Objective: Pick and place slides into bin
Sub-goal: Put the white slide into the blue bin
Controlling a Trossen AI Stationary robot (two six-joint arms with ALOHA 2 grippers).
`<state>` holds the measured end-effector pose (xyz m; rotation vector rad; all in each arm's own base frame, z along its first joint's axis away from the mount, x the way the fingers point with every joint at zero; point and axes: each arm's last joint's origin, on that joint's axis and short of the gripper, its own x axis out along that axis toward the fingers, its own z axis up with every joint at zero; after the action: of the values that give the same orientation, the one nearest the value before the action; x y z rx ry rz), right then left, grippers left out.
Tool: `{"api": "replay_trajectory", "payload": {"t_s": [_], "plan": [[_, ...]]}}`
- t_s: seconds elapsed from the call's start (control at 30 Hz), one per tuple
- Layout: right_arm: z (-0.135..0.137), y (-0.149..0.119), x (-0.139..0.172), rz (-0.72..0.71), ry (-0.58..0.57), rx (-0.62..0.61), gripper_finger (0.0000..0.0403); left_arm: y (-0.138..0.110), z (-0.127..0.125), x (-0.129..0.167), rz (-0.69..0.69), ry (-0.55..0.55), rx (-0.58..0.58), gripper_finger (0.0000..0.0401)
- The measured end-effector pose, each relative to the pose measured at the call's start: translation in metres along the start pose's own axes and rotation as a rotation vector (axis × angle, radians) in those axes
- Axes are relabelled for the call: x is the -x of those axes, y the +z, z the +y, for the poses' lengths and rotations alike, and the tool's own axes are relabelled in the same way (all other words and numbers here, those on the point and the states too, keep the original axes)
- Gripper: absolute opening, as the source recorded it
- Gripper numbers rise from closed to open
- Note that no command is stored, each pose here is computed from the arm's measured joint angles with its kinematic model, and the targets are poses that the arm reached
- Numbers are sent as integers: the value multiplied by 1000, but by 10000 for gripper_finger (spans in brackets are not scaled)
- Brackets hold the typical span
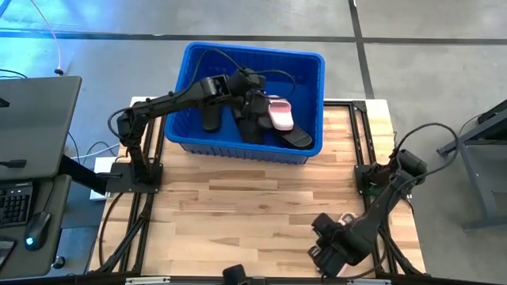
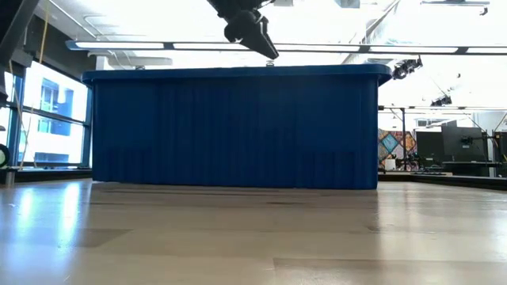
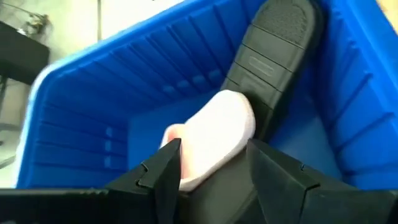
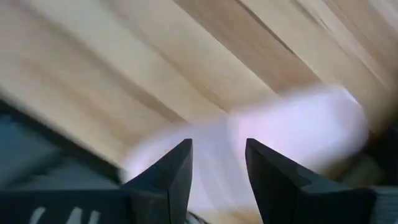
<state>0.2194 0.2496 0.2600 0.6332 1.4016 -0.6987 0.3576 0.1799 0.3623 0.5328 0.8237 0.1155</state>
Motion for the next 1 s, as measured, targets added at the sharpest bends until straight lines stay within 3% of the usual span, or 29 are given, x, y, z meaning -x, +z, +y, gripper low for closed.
{"api": "replay_trajectory", "payload": {"t_s": [0.13,0.2,0.37,0.5,1.0], "plan": [[-10,-7,-15,155,-287,-103,139,-3,-3,0,27,-26,2,172],[-11,-9,-18,192,-341,-107,139,-3,-3,0,28,-27,2,172],[1,-16,-24,147,-196,52,139,-3,-3,0,30,-29,2,172],[1,-15,-24,76,-196,20,139,-3,-3,0,27,-32,2,172],[7,-26,-25,49,-101,-11,139,9,-16,-1,-5,-69,-28,172]]}}
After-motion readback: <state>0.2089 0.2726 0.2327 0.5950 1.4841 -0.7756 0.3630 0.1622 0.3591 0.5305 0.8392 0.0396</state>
